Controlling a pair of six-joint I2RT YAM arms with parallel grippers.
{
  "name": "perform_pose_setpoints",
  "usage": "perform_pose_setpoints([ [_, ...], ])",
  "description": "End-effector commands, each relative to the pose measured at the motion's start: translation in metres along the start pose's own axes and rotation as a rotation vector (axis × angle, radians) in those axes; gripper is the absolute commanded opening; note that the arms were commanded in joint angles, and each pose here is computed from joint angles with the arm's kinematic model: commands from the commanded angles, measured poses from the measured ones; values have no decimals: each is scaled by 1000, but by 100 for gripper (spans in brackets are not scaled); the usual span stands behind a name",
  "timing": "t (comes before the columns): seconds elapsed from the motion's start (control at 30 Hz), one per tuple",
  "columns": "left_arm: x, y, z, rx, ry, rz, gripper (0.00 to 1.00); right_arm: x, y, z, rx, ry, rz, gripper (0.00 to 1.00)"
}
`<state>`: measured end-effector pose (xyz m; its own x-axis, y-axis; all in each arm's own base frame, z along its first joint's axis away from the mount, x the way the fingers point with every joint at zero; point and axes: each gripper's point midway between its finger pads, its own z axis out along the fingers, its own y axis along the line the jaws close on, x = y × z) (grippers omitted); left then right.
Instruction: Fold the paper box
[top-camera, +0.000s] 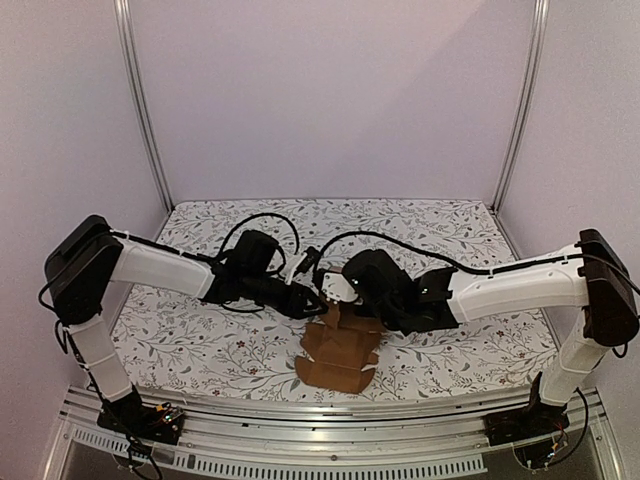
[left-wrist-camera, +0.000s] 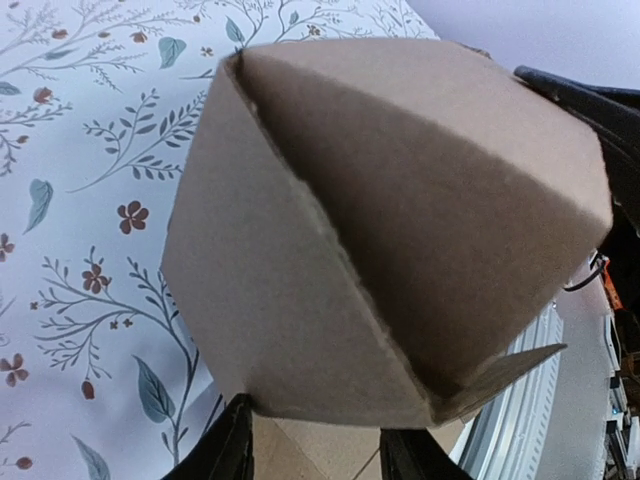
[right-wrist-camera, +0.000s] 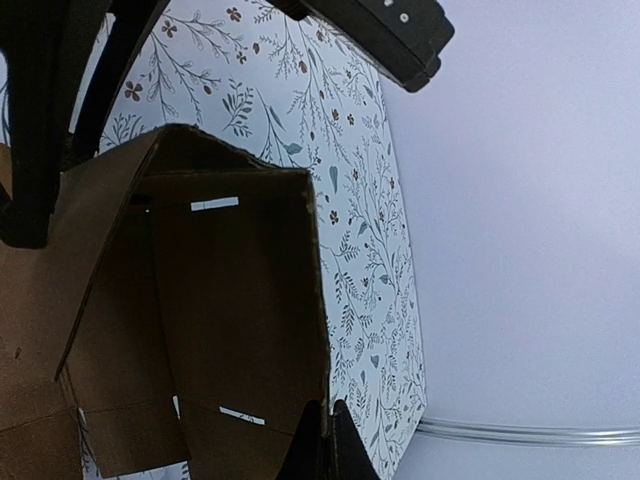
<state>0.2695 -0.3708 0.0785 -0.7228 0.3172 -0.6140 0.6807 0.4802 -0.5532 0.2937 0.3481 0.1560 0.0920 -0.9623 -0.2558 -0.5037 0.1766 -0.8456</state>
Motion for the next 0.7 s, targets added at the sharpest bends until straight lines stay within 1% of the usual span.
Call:
perform_pose_setpoints([
  [0.0, -6, -4, -2, -96, -53, 60, 43, -2, 3, -1, 33, 12, 3, 0],
  [0.27, -14, -6, -1, -193, -130, 100, 45, -3, 20, -2, 30, 28, -9, 0],
  [0.57, -11, -2, 0, -255, -185, 110, 50, 9, 34, -2, 14, 75, 10, 0],
  [0.67, -13, -5, 2, -249, -201, 120, 51, 11, 39, -2, -2, 80, 25, 0],
])
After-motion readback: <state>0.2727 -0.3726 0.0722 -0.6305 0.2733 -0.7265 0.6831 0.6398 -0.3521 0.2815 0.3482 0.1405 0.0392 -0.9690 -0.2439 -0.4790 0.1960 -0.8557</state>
